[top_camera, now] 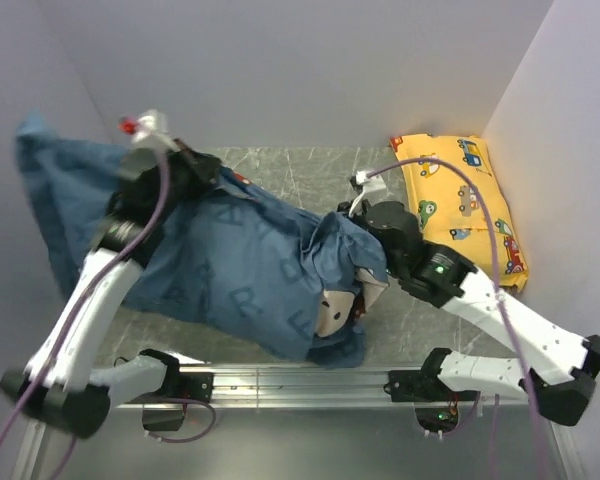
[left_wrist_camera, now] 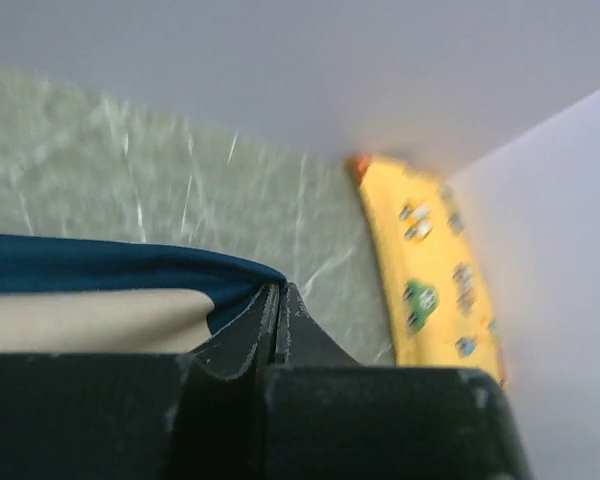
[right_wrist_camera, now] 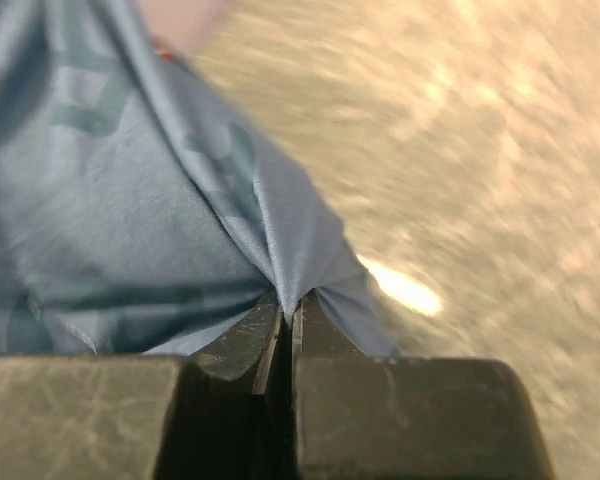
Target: Remove the pillowcase from the pillow
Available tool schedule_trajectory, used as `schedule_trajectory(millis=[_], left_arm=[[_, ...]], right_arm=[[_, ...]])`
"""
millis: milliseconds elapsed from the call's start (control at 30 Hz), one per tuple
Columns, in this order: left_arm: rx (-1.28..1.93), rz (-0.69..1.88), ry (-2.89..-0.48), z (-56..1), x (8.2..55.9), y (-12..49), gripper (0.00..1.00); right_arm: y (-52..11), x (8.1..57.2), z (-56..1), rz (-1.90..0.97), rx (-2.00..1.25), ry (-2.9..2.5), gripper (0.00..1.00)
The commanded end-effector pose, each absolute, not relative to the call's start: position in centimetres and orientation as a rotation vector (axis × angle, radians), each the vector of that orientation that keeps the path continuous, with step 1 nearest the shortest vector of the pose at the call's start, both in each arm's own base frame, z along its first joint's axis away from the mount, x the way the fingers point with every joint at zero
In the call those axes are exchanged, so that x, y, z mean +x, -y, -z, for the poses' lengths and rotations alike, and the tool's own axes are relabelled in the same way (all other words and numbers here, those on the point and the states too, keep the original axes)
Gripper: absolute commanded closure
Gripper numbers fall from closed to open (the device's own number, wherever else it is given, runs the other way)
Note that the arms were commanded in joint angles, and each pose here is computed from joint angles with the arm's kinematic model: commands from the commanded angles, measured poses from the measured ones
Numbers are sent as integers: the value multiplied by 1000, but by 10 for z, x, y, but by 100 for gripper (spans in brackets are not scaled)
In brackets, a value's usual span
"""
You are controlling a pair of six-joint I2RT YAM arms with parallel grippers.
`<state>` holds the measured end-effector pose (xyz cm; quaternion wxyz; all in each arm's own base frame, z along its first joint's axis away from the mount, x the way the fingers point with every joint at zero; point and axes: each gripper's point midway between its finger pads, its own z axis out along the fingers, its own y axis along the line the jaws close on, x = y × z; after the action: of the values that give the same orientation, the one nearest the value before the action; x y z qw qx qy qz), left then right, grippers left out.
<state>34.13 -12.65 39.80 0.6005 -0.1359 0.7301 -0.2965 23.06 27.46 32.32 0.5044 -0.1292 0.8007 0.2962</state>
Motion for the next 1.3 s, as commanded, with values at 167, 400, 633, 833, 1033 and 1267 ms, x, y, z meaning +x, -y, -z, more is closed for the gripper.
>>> schedule_trajectory(millis=[167, 400, 633, 833, 1033, 1267], left_arm=[[-220, 718, -1965, -293, 420, 206, 84], [-47, 747, -1826, -389, 390, 234, 25], [-60, 675, -1866, -367, 334, 207, 17], [-1, 617, -1961, -312, 283, 208, 17], [120, 490, -2066, -264, 248, 222, 16], [265, 327, -2107, -242, 226, 250, 15]], right_arm=[[-261, 289, -129, -703, -10, -2337, 100], [-259, 318, -74, -667, 189, -2415, 100], [-240, 354, -124, -583, 220, -2329, 56], [-213, 365, -196, -479, 215, -2204, 32], [-192, 342, -241, -495, 243, -2109, 33], [-202, 285, -247, -537, 164, -2070, 32]])
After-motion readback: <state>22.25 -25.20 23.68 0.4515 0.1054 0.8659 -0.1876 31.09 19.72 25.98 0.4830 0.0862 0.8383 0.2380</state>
